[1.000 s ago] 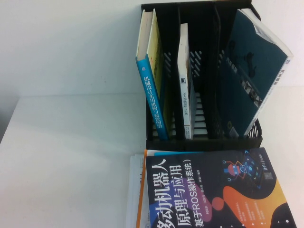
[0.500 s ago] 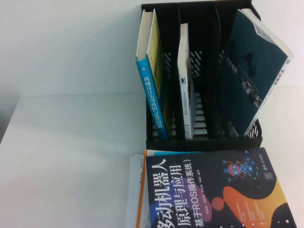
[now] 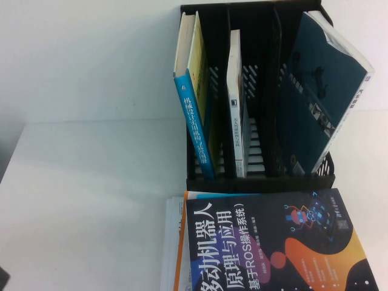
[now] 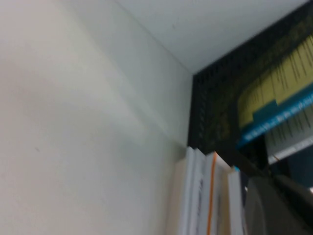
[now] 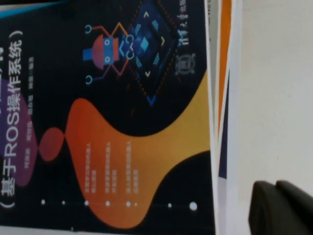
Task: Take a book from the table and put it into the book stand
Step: Push book with right arm
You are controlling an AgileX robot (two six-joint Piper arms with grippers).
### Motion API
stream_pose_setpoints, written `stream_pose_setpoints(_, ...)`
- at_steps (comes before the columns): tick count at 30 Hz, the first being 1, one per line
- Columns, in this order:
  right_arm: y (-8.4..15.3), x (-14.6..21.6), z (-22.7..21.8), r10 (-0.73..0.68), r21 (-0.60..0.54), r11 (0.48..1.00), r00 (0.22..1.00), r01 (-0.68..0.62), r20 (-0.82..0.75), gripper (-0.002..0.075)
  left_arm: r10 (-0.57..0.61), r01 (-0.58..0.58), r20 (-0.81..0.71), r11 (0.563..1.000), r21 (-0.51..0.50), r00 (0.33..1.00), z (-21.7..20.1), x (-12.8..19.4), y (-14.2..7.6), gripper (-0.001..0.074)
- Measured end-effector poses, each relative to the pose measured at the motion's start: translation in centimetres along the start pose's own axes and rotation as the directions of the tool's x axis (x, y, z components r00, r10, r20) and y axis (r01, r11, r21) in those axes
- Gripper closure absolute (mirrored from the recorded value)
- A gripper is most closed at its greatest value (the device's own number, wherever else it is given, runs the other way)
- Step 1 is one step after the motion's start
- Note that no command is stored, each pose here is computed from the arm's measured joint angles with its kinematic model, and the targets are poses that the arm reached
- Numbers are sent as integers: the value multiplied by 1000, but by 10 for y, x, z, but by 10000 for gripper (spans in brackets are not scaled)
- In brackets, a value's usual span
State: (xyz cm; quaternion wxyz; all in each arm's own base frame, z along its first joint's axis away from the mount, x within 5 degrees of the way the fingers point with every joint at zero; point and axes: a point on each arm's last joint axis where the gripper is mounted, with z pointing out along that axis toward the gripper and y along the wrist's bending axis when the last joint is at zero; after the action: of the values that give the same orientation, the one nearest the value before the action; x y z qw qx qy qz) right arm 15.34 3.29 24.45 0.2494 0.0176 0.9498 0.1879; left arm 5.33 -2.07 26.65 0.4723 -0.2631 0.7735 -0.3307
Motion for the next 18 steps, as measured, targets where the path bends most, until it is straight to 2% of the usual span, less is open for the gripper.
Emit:
stream_pose_setpoints(3,-2,-7,14,16,-15,1000,1000,-17,-22,729,-1,6,-103,999,53,995,5,7,-7,738)
stream_pose_setpoints(10,-4,-17,48,8,-110,994,995,-19,-104,729,99,-42,-324,983,179,941,24,18,-22,738)
stream_pose_setpoints(18,-5,-24,76,26,-204,978,991,-52,-129,729,67,8,-467,988,157,882,53,21,-23,738)
